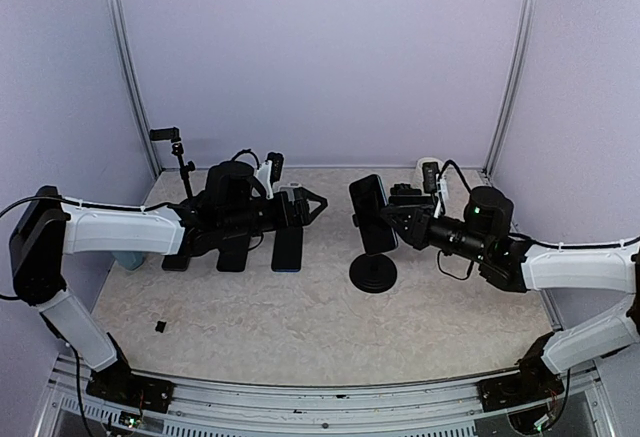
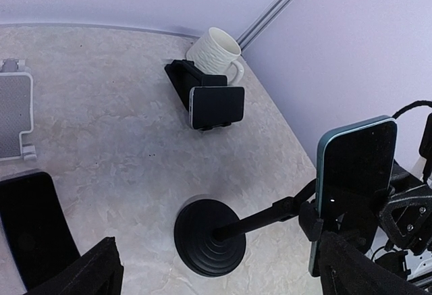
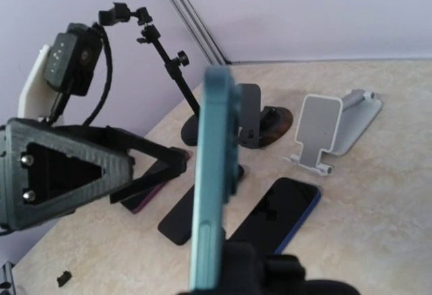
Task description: Remove the phone from the phone stand
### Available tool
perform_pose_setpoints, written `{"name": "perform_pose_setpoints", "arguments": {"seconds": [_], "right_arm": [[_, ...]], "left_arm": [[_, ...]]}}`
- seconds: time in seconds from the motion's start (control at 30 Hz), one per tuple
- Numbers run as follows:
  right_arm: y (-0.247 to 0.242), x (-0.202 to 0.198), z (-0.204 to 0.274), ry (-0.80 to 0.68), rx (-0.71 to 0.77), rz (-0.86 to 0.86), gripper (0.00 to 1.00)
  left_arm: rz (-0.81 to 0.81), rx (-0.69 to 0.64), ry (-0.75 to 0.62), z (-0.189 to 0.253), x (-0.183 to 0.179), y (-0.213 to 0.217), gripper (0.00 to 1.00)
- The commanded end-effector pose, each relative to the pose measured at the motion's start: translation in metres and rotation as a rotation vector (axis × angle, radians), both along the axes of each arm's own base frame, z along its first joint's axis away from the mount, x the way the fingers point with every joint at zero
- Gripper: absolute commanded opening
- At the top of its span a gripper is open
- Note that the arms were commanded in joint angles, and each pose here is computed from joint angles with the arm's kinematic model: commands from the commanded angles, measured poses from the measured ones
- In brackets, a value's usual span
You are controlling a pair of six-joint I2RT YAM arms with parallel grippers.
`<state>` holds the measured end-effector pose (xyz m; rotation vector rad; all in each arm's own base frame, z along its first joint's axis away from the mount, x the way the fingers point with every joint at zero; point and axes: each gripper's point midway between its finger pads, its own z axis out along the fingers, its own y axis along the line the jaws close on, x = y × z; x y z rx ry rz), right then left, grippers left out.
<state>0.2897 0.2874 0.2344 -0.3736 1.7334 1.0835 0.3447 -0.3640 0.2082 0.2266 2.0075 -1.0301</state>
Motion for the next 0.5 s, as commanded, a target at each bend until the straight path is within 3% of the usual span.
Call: {"name": "perform_pose_setpoints", "arguments": {"seconds": [0.0, 0.33, 0.47], "right_arm": [[-0.001, -0.018, -0.048, 0.188, -0.139, 0.026, 0.20], [0.004, -0.020, -0.007, 0.132, -0.107, 0.058, 0.59], [0.006, -0.026, 0.009, 0.097, -0.095, 0.093, 0.79]], "left_arm": [[0.012, -0.022, -0.040, 0.019, 0.004, 0.005, 0.99], [0.025, -0.023, -0.034, 0.028, 0.002, 0.006, 0.99], [0.028, -0.024, -0.027, 0.033, -0.004, 0.005, 0.99]]}}
